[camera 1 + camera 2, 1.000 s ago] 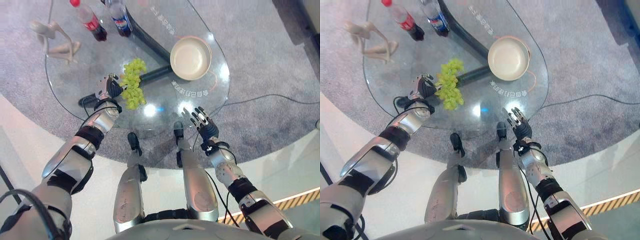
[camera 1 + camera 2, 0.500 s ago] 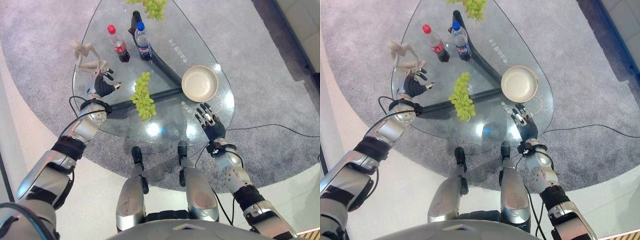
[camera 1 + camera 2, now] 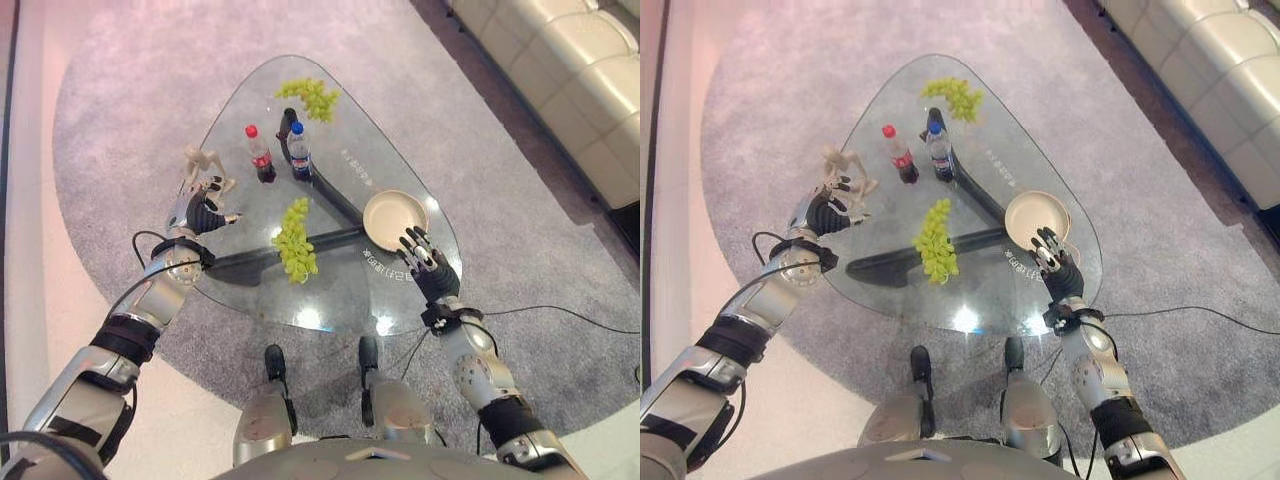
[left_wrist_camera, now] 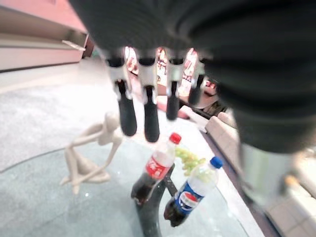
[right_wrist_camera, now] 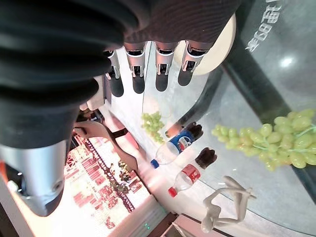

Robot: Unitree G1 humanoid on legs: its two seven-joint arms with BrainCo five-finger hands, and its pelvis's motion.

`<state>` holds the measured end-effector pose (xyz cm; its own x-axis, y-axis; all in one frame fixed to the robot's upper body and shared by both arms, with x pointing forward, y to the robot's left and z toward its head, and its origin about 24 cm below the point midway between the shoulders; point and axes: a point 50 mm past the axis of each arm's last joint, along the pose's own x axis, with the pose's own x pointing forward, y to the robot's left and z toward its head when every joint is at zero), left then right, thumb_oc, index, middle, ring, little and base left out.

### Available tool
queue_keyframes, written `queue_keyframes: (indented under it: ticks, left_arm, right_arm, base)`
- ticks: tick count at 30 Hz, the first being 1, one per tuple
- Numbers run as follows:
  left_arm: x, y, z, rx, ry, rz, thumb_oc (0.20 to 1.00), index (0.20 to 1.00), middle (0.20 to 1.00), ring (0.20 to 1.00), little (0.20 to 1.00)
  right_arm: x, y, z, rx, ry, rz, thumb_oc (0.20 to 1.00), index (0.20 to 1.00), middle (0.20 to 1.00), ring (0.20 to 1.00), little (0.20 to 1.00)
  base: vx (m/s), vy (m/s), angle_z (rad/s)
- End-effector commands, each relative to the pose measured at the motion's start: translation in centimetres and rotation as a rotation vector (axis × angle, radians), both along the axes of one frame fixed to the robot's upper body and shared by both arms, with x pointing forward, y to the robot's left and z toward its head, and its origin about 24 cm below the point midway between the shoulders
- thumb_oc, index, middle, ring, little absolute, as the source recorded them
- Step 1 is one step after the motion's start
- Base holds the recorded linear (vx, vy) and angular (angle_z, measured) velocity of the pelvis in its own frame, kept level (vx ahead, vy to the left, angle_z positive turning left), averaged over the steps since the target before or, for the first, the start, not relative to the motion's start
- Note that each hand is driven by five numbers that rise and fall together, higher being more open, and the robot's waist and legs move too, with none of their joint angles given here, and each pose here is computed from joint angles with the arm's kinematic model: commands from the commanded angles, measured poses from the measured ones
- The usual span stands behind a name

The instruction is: Pick up fruits into the plate

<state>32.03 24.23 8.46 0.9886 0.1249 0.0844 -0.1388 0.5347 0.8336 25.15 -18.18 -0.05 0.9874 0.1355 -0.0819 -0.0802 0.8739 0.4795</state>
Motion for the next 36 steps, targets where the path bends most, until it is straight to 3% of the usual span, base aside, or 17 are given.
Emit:
queue_keyframes:
  ticks: [1,13,19,25,29,31,36]
  left_arm:
    - [0.1,0.7,1.1,0.024,-0.066,0.004,1.0,1.0,1.0,1.0,1.0]
    - [0.0,-0.5,-0.6,-0.159,0.023,-0.012,1.0,1.0,1.0,1.0,1.0]
    - [-0.8,-2.7,-4.3,-0.605,0.181,-0.028,1.0,1.0,1.0,1.0,1.0]
    - [-1.8,-4.2,-7.1,-0.787,0.267,0.001,1.0,1.0,1.0,1.0,1.0]
    - [-1.6,-4.2,-6.9,-0.673,0.231,0.005,1.0,1.0,1.0,1.0,1.0]
    - [-0.7,-3.5,-5.1,-0.405,0.155,-0.035,1.0,1.0,1.0,1.0,1.0]
    - [1.1,-3.0,-1.4,-0.071,0.043,-0.1,1.0,1.0,1.0,1.0,1.0]
  right_arm:
    - [0.0,-0.1,1.0,-0.024,-0.062,0.035,1.0,1.0,1.0,1.0,1.0]
    - [0.0,-1.1,0.9,-0.075,-0.043,0.032,1.0,1.0,1.0,1.0,1.0]
    - [-0.4,-1.0,0.0,-0.105,-0.005,0.031,1.0,1.0,1.0,1.0,1.0]
    - [-0.6,-1.1,-0.7,-0.123,0.027,0.051,1.0,1.0,1.0,1.0,1.0]
    - [-0.4,-1.0,-0.5,-0.126,0.02,0.063,1.0,1.0,1.0,1.0,1.0]
    - [0.0,-1.2,-0.1,-0.127,0.01,0.07,1.0,1.0,1.0,1.0,1.0]
    - [0.9,-1.5,0.8,-0.131,-0.014,0.077,1.0,1.0,1.0,1.0,1.0]
  base:
    - [0.03,0.023,-0.01]
    - [0.0,0.036,0.02]
    - [0.01,0.042,0.08]
    - [0.02,0.033,0.01]
    - [-0.01,0.004,0.01]
    - [-0.04,0.005,0.05]
    - [-0.05,0.0,0.01]
